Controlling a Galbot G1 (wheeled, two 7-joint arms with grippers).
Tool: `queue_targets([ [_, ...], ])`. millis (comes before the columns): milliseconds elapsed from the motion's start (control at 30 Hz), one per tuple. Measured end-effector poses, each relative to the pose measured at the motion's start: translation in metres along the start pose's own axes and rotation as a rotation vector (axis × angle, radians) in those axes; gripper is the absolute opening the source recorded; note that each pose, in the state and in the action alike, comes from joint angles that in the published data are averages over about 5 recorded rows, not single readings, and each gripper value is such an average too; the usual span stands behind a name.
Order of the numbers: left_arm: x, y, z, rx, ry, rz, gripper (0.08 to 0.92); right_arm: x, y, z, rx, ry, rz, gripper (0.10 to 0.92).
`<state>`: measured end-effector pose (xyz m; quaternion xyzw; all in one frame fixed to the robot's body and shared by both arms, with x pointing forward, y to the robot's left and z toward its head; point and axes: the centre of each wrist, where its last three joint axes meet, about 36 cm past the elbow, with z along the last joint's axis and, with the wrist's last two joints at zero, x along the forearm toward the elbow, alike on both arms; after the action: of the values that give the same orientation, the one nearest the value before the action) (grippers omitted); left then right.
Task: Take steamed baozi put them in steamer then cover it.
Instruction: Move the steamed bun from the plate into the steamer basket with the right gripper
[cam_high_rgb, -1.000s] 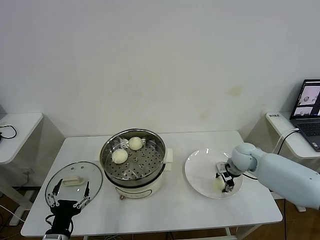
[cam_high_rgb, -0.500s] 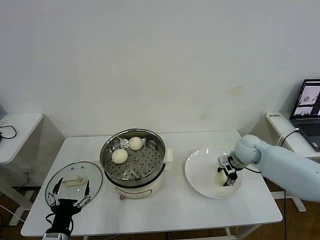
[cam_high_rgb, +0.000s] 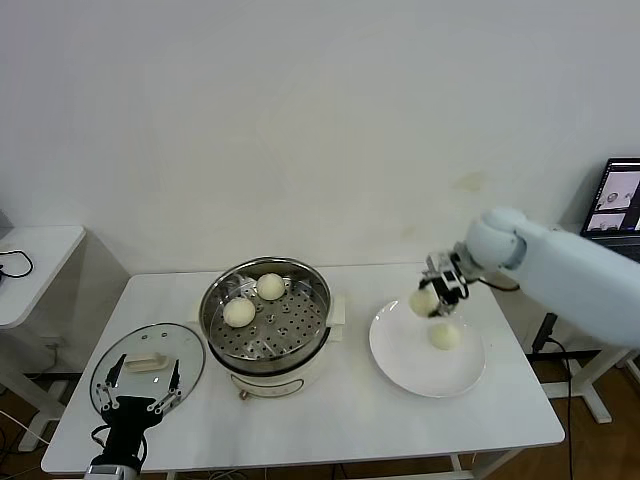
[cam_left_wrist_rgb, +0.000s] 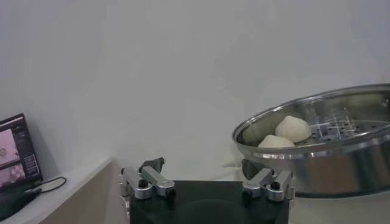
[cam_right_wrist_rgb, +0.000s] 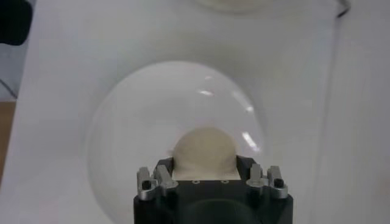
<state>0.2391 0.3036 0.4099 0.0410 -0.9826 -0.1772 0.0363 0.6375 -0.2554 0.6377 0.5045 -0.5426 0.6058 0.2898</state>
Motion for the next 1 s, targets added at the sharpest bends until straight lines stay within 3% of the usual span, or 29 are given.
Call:
queue_targets([
  [200, 0.0, 0.001, -0.001, -0.001, -0.003, -0.003, 0.823, 0.03, -0.039, -0.044, 0.06, -0.039, 0.067, 0.645],
  [400, 0.0, 0.004, -0.001, -0.003, -0.003, -0.008, 0.823, 0.031, -0.062, -0.103, 0.15, -0.092, 0.086, 0.645],
  [1000, 0.002, 0.011, -0.006, 0.006, -0.014, -0.048, 0.823, -0.051, -0.049, -0.25, 0.549, -0.201, -0.002, 0.645],
])
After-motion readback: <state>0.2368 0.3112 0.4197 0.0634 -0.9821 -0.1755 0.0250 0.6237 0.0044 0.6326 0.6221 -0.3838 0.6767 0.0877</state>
